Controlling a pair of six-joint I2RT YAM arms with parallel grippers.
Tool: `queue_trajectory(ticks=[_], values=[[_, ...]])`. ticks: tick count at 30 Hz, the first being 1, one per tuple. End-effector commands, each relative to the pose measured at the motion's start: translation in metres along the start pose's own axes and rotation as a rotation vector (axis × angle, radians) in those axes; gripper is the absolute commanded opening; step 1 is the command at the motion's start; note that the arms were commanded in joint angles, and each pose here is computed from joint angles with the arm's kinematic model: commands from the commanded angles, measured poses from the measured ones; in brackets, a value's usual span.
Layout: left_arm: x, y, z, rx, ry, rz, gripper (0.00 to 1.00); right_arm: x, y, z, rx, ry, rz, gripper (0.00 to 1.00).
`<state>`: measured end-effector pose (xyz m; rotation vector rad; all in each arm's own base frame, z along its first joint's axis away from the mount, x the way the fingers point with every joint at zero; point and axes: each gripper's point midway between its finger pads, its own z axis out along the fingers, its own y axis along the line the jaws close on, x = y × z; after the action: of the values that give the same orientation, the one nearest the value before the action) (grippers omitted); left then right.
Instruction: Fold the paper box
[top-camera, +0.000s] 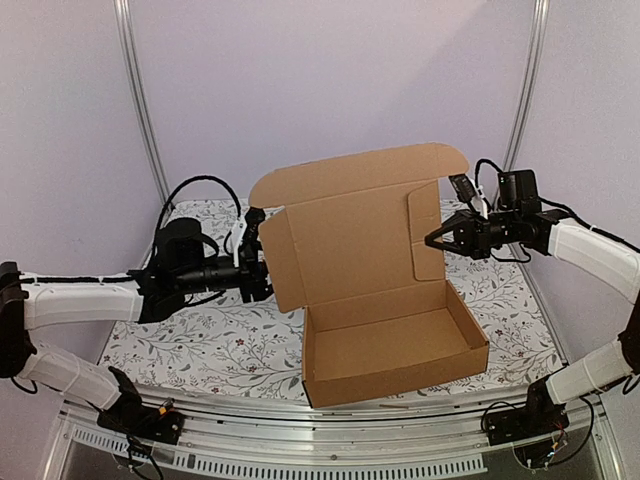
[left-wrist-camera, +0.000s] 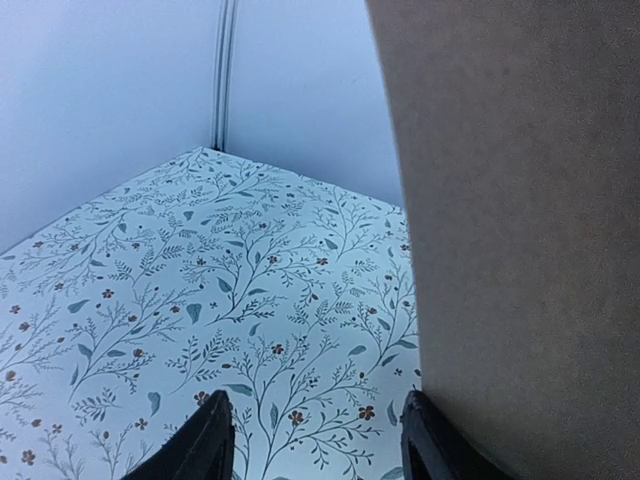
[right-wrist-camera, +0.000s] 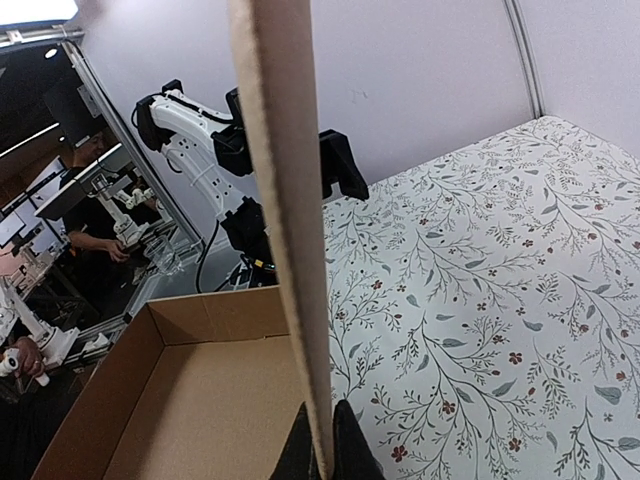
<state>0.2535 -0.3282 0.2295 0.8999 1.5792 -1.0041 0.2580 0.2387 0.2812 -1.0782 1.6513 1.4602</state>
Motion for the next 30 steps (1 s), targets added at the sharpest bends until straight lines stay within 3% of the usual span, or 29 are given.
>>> queue_trajectory(ticks=[1,18,30], values=[[0.006,-0.013,-0.015,0.008,0.017,0.021,0.57,0.001,-0.008,-0.003,0.04,0.003,0.012,0.0],[-0.015,-0.04,-0.034,0.09,-0.028,0.051,0.57,0.004,-0.014,-0.001,0.039,0.008,0.036,0.0],[-0.015,-0.05,0.012,0.161,-0.034,0.053,0.57,0.008,0.003,0.009,-0.053,0.02,0.049,0.0]])
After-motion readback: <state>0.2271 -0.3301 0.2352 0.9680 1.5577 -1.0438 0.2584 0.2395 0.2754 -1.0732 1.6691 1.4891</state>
